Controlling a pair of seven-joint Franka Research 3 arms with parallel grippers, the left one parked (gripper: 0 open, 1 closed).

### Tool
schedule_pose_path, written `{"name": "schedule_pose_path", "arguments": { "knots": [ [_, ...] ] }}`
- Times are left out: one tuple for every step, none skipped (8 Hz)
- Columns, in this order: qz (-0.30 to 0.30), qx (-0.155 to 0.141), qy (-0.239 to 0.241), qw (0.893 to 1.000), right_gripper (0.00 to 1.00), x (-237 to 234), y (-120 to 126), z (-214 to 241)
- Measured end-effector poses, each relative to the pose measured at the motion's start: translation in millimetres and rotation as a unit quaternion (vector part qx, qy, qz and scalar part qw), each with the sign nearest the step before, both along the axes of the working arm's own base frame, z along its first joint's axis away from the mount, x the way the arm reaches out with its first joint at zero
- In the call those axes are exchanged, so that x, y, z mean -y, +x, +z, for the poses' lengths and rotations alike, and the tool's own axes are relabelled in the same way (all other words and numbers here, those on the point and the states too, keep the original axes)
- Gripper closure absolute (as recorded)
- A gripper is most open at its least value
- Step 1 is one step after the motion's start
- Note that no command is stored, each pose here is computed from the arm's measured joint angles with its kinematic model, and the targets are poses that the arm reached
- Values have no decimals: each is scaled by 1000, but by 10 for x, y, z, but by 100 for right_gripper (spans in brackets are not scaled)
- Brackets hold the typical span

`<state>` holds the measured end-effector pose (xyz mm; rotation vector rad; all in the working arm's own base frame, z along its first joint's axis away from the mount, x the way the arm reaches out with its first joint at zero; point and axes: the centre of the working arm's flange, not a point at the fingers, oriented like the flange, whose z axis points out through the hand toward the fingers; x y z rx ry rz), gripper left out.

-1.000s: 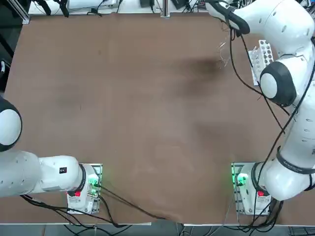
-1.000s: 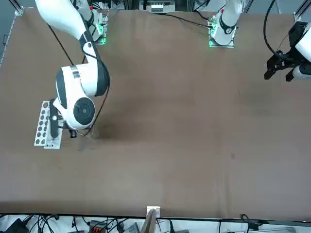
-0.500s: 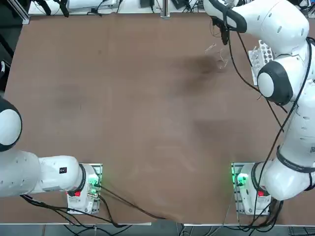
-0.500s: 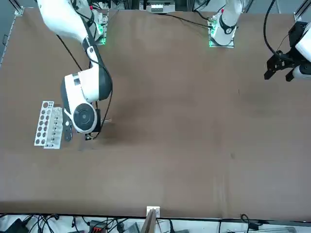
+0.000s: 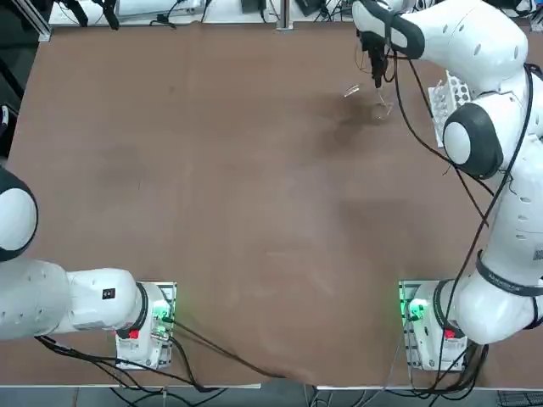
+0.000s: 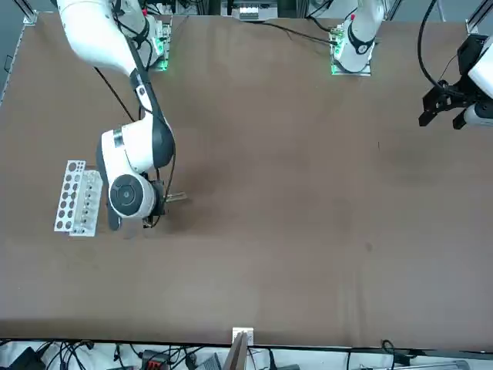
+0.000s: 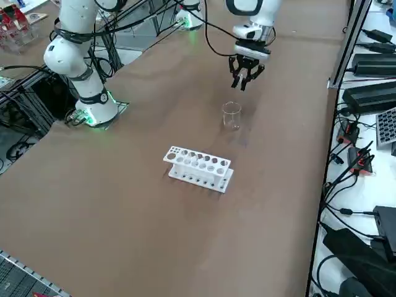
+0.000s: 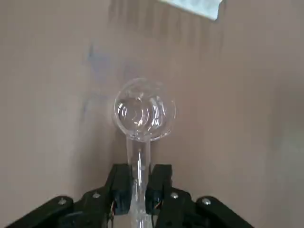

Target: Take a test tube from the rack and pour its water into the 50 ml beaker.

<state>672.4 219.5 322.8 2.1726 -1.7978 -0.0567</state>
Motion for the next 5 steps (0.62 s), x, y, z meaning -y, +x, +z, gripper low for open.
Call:
{"name": "schedule_pose_path", "arguments": {
  "knots": [
    [3, -11, 19, 1000, 80, 28, -8, -44],
    [6, -22, 37, 999, 80, 92, -2, -78],
    [10, -30, 50, 998, 80, 160, 6, -107],
    [14, -37, 62, 997, 80, 218, 9, -139],
    [19, -43, 70, 996, 80, 251, 5, -166]
  ]
}}
